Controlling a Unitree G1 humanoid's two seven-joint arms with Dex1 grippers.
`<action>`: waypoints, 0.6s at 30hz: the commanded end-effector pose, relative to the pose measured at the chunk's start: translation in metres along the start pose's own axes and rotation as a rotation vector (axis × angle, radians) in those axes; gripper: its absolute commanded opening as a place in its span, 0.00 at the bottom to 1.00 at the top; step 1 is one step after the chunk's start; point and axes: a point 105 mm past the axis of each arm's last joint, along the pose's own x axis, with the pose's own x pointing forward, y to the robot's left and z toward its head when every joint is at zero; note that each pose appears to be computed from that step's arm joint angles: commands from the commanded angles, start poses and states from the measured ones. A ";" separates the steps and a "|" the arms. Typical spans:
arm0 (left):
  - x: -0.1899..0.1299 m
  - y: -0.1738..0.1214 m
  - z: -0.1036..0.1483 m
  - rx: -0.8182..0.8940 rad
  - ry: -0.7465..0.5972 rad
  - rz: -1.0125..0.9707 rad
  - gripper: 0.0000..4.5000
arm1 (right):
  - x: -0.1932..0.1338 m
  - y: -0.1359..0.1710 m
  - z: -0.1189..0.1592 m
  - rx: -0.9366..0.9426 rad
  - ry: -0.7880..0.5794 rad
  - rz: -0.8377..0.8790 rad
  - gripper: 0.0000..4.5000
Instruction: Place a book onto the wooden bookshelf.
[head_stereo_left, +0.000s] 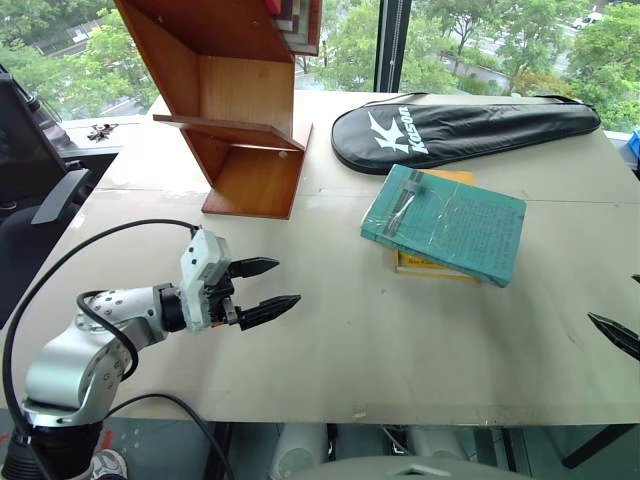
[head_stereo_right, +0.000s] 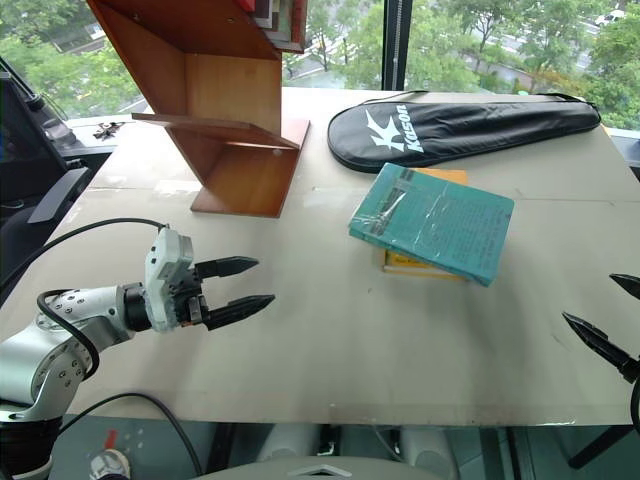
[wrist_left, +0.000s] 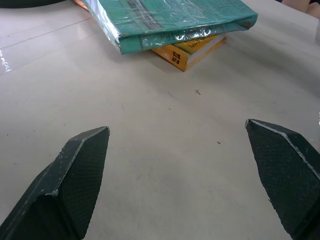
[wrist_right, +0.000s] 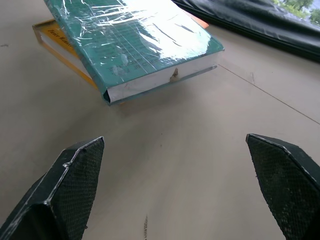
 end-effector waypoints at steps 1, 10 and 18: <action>0.003 -0.003 0.021 0.088 -0.051 -0.010 0.99 | 0.009 -0.007 0.009 -0.058 0.011 -0.061 1.00; 0.019 -0.029 0.050 0.202 -0.143 -0.132 1.00 | 0.084 -0.030 0.019 -0.008 0.142 -0.169 0.77; 0.018 -0.039 0.048 0.197 -0.148 -0.167 1.00 | 0.151 -0.053 0.011 -0.002 0.368 -0.210 0.02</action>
